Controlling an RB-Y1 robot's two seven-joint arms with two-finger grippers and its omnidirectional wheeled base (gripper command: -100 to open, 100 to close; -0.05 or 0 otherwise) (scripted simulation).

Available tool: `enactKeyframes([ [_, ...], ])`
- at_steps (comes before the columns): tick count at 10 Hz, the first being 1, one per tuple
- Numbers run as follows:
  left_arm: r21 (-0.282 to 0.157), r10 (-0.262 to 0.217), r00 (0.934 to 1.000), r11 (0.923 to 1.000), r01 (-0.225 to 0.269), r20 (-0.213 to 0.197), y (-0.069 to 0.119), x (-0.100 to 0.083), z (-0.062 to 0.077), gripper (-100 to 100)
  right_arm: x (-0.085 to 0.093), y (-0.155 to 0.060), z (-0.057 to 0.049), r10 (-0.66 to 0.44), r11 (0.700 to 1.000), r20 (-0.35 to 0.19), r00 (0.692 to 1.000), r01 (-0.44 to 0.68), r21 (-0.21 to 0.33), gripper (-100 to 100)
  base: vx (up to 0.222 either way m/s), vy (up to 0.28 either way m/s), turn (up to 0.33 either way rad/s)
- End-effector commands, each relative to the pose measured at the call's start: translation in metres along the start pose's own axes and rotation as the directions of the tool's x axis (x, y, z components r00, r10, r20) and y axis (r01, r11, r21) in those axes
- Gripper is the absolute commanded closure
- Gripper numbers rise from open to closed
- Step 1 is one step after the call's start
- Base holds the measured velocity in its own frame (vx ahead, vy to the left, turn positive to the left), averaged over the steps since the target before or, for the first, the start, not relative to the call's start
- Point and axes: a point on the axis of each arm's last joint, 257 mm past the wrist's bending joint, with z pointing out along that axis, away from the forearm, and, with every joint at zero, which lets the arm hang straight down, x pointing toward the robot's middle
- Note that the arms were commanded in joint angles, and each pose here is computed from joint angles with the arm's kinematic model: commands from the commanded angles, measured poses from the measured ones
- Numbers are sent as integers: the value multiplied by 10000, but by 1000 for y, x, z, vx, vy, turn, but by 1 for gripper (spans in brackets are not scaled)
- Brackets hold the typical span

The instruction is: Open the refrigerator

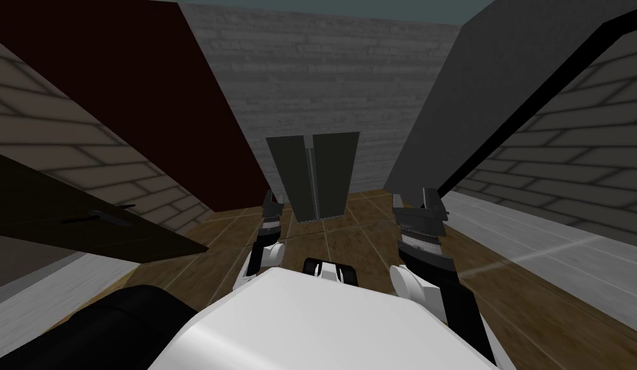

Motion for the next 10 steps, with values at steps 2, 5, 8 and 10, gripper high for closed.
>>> enactKeyframes([
  [2,-88,-66,9995,9999,64,-297,5,4,4,-100,0,0,0,0,10000,0,10000,0,0,0,5,-5,-1],
  [5,-463,-475,9943,9980,432,-950,26,15,18,-100,0,0,0,0,10000,1,10000,0,7,0,17,-33,-2],
  [8,-870,-905,9867,9931,792,-1348,46,23,34,-100,0,0,0,1,10000,2,10000,-1,7,0,31,-57,-1],
  [10,-1115,-1144,9817,9889,980,-1519,57,27,44,-100,0,0,0,0,10000,1,10000,0,7,0,26,-35,-1],
])
